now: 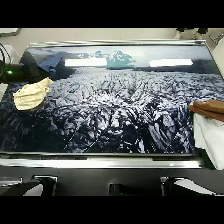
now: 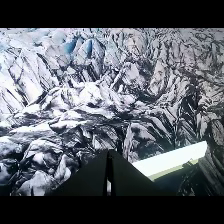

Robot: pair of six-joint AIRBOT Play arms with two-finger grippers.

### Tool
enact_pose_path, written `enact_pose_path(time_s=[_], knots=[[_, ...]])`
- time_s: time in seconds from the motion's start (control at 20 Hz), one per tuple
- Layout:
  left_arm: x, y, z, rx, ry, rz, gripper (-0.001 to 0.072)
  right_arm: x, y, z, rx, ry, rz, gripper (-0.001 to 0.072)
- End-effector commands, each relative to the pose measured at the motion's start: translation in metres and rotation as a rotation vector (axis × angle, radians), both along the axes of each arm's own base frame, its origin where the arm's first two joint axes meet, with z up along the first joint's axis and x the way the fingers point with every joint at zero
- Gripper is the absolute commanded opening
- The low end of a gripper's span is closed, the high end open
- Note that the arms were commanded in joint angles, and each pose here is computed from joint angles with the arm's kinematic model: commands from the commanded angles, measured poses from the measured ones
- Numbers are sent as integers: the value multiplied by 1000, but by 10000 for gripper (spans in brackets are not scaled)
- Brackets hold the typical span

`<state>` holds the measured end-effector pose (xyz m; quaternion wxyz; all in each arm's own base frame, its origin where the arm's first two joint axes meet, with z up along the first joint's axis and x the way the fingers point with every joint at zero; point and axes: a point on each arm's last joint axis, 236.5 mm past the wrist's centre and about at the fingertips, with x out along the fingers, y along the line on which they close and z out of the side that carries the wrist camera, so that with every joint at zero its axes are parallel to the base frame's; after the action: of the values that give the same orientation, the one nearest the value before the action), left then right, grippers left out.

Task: Fold the clothes and pants, and hang the long-sleeved shirts on hangers.

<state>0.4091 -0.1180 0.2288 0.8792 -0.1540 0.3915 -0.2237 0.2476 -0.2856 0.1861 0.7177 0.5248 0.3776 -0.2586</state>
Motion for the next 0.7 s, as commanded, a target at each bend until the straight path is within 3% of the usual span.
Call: enact_pose_path(time_s=[0.0,0.25,0.65], knots=[[-3,-9,1,0,-2,-22,27,-72,-13,-50,-23,291,-157,38],[-4,-14,1,-3,-2,-34,27,-119,25,-147,121,505,-146,38],[-5,-16,2,-16,0,-36,26,-146,28,-185,123,616,-155,54]])
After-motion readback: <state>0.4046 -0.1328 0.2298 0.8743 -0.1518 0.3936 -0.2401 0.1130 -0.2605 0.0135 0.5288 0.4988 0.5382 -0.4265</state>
